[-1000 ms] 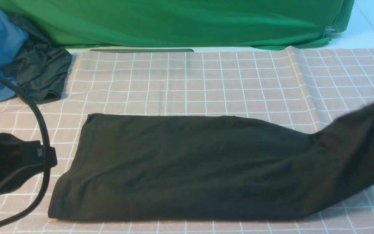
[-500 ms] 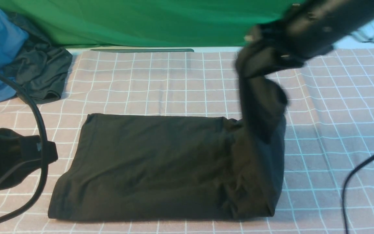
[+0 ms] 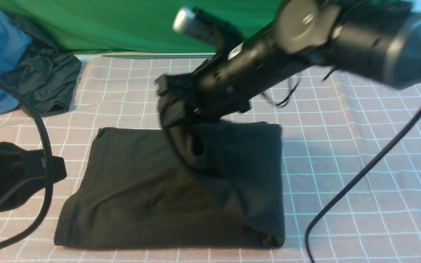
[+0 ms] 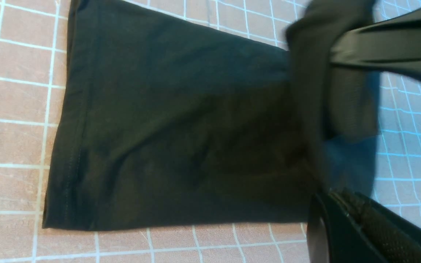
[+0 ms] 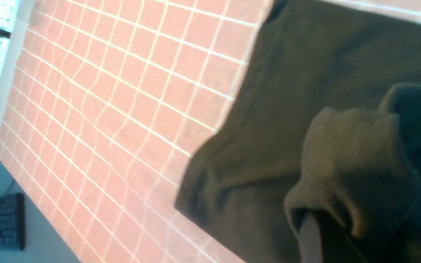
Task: Fold a long-sleeved shirt over a pink coffee tablecloth.
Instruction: 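Fold the right end of the dark garment over onto its left end with the right gripper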
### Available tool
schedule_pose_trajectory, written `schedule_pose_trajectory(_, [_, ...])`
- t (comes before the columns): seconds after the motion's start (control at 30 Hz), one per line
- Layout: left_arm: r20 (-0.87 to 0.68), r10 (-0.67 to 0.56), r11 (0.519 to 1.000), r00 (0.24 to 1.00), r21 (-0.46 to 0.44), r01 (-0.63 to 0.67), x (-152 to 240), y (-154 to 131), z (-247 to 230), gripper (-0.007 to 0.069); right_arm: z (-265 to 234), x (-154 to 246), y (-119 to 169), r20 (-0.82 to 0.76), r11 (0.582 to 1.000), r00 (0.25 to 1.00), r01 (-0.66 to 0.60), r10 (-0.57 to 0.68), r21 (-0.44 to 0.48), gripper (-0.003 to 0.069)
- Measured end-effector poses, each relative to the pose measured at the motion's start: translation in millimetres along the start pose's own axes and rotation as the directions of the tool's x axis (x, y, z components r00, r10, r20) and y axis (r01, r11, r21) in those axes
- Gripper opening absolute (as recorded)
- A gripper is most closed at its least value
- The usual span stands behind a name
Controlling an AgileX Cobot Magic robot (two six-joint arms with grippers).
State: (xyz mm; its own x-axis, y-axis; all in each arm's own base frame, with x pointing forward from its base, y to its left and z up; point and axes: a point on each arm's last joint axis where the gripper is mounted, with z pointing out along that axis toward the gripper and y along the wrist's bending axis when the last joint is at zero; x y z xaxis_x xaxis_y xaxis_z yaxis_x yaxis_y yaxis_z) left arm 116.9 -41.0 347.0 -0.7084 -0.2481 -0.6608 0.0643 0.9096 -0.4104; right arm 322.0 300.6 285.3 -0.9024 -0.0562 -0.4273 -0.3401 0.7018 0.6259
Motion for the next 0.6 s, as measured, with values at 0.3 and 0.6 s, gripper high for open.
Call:
schedule_pose_trajectory(0.3, [0.008,0.0,1.0,1.0,0.002,0.0,-1,0,0,0.0013,49,12,16,-0.005,0.999,1.0,-0.012,0.012,-0.048,0.0131])
schedule_pose_trajectory(0.6, [0.011,0.001,1.0,1.0,0.002,-0.001,-1,0,0,0.0013,94,20,24,0.036,0.997,0.998,-0.048,0.05,-0.065,0.021])
